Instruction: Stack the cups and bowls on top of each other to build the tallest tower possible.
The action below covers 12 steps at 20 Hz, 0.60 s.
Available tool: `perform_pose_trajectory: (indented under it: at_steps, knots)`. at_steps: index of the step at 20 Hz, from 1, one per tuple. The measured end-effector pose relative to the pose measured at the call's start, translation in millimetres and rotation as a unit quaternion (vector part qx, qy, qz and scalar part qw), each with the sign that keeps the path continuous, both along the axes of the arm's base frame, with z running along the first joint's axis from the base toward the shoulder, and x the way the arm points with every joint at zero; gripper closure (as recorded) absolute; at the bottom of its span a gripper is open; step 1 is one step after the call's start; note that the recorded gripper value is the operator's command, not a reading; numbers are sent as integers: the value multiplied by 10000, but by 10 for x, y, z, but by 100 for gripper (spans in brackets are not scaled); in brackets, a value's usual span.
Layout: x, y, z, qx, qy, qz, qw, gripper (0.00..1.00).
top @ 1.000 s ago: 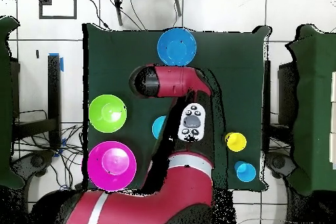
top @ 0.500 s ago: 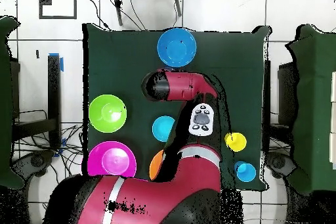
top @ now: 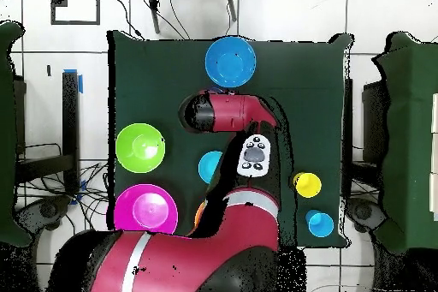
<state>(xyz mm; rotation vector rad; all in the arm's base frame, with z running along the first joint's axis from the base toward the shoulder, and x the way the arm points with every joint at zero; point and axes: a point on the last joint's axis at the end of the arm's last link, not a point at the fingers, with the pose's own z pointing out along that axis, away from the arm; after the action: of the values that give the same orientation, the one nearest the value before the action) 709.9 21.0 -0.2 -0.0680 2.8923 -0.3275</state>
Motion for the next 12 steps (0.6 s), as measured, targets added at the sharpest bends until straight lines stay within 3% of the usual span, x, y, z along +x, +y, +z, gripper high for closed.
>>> perform_pose_trajectory:
  at_steps: [12]
  knots:
    - [-34, 177, -8, -9, 24, 125, 9999, 0]
